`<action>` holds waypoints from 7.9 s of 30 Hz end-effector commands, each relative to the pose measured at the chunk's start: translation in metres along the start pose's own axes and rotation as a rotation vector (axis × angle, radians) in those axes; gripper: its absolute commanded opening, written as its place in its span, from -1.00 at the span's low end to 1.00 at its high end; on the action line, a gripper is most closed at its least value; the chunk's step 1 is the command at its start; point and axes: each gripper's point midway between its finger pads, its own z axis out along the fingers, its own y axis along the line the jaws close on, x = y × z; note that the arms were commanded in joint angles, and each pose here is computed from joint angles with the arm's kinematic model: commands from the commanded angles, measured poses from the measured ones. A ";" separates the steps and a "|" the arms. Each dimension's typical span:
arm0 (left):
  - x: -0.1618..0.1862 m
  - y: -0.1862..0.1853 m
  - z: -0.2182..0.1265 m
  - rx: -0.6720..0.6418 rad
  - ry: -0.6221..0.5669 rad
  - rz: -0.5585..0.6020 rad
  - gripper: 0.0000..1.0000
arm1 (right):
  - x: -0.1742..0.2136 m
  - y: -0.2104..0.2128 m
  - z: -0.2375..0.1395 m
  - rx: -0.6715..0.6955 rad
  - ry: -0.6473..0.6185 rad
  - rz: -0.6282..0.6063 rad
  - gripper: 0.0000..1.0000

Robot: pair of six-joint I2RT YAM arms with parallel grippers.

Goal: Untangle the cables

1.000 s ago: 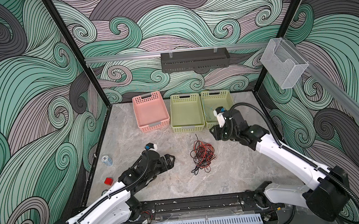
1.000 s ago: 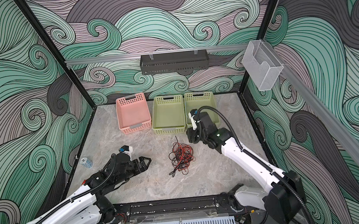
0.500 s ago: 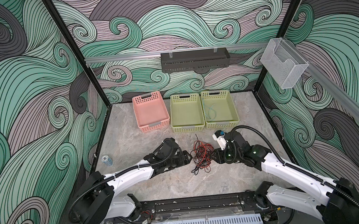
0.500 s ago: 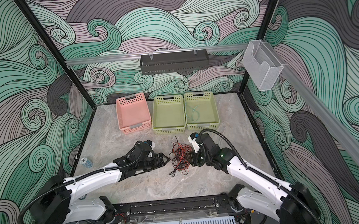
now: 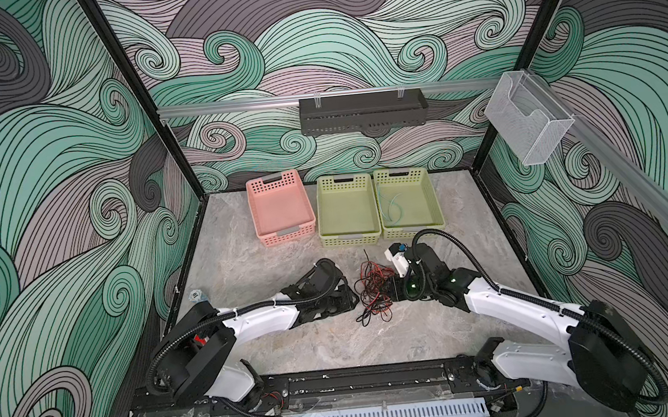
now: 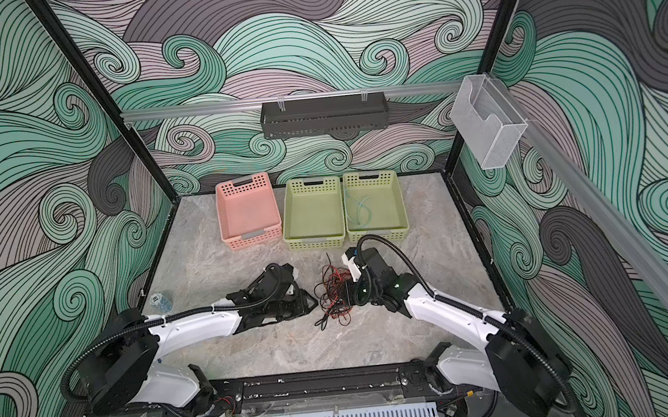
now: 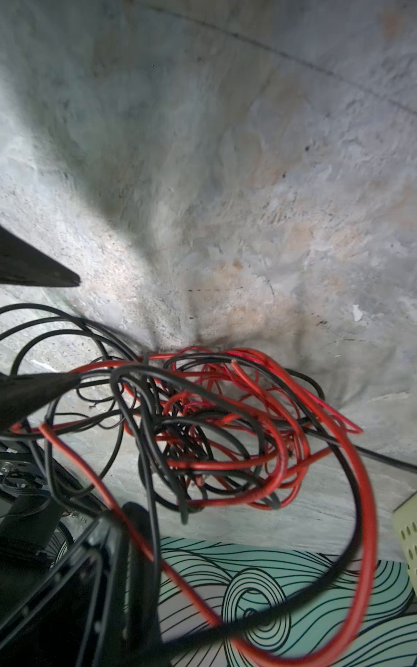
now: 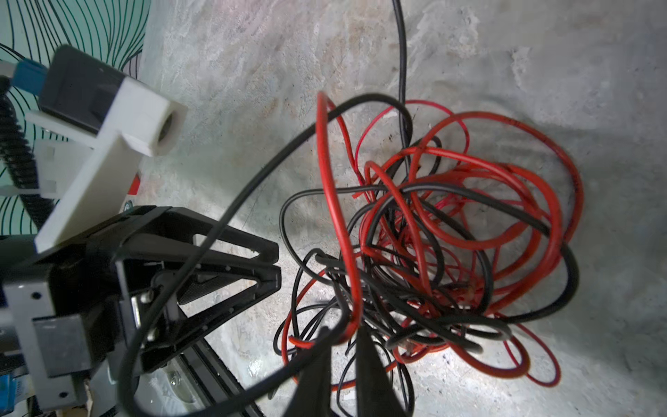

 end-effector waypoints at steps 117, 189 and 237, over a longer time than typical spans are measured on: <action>-0.185 -0.239 -0.348 0.147 -0.865 0.651 -1.00 | -0.163 0.198 -0.170 -0.164 -0.584 -0.543 -1.00; -0.047 0.077 -0.258 -0.257 -0.698 0.080 0.60 | -0.392 0.046 -0.081 0.301 -0.574 -0.263 -1.00; -0.070 0.045 -0.161 -0.234 -0.425 0.059 0.58 | -0.250 0.013 -0.035 0.524 -0.116 -0.331 -0.04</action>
